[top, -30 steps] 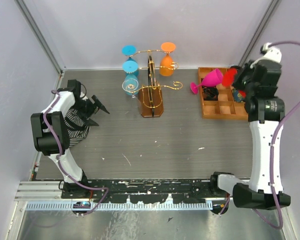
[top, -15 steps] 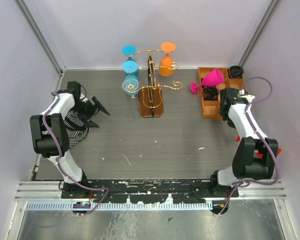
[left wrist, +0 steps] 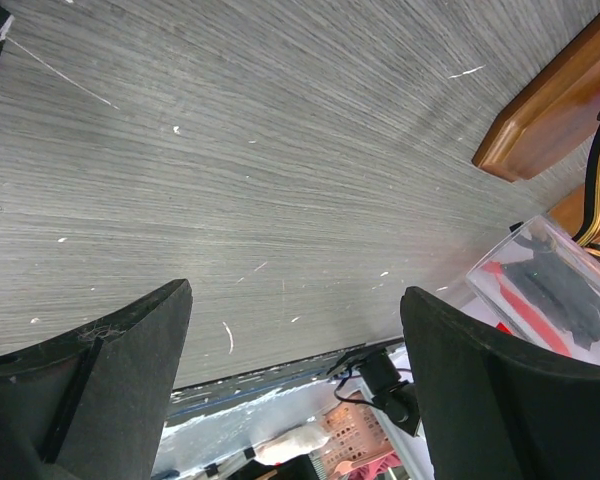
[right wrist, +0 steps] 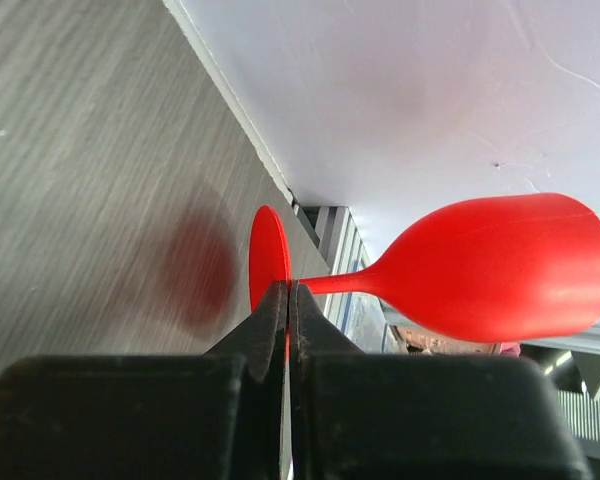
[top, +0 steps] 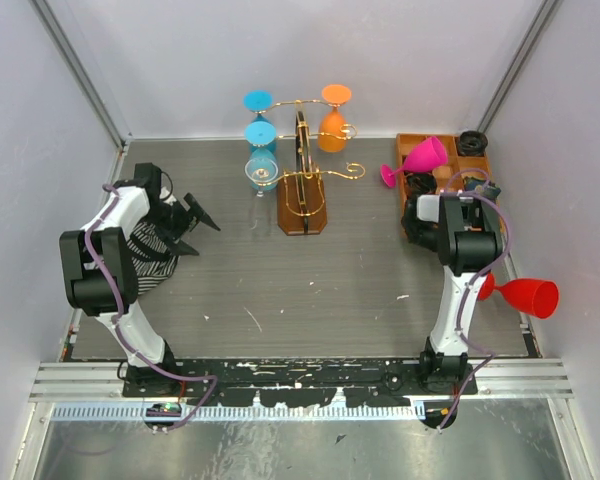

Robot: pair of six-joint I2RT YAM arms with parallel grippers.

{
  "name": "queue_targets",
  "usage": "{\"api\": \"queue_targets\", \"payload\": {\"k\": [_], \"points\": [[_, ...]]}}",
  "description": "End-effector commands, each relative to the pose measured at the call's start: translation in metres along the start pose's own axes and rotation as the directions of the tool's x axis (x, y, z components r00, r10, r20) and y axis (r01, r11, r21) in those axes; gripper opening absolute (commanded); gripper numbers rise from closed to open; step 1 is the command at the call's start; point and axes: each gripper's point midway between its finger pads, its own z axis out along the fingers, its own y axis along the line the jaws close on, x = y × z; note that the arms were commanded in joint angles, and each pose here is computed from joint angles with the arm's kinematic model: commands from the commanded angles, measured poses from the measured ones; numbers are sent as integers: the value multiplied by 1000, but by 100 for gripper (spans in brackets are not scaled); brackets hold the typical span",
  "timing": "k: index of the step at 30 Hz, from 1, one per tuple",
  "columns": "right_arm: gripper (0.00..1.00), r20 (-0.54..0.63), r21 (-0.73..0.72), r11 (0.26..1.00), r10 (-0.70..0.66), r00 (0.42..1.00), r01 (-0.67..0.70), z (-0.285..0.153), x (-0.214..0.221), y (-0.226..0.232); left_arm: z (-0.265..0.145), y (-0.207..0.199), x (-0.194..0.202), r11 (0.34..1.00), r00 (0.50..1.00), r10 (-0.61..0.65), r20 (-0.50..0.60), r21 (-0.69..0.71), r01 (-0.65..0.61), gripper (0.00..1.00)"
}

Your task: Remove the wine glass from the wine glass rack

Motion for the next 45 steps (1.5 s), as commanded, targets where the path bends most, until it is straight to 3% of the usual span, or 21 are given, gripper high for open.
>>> {"api": "queue_targets", "payload": {"k": [1, 7, 15, 19, 29, 31, 37, 40, 45], "points": [[0, 107, -47, 998, 34, 994, -29, -21, -27, 6, -7, -4, 4, 999, 1000, 22, 2, 28, -22, 92], [0, 100, -216, 976, 28, 995, -6, -36, -27, 40, -7, -1, 3, 1000, 1000, 20, 5, 20, -20, 92], [2, 94, -253, 966, -25, 995, 48, -39, -15, 63, -5, 5, 3, 1000, 1000, 15, 2, 11, -15, 93], [13, 84, -288, 956, -32, 996, 56, -42, -11, 72, -6, 5, 2, 1000, 1000, 13, 4, 11, -13, 92], [26, 55, -448, 893, -23, 998, 45, -70, -7, 94, -6, 6, 2, 1000, 1000, 13, 5, 4, -13, 92], [31, 53, -497, 867, -10, 999, 35, -82, -8, 97, -6, 7, 1, 1000, 1000, 14, 7, 2, -14, 92], [68, 61, -682, 731, 30, 998, 20, -133, -18, 101, -6, 7, 1, 1000, 1000, 15, 8, -3, -15, 92], [75, 67, -776, 631, 45, 997, 23, -163, -24, 99, -7, 7, 1, 1000, 1000, 16, 10, -4, -16, 92], [79, 60, -877, 480, 108, 992, 1, -203, -43, 80, -8, 7, 0, 1000, 1000, 17, 17, -6, -17, 92]]}}
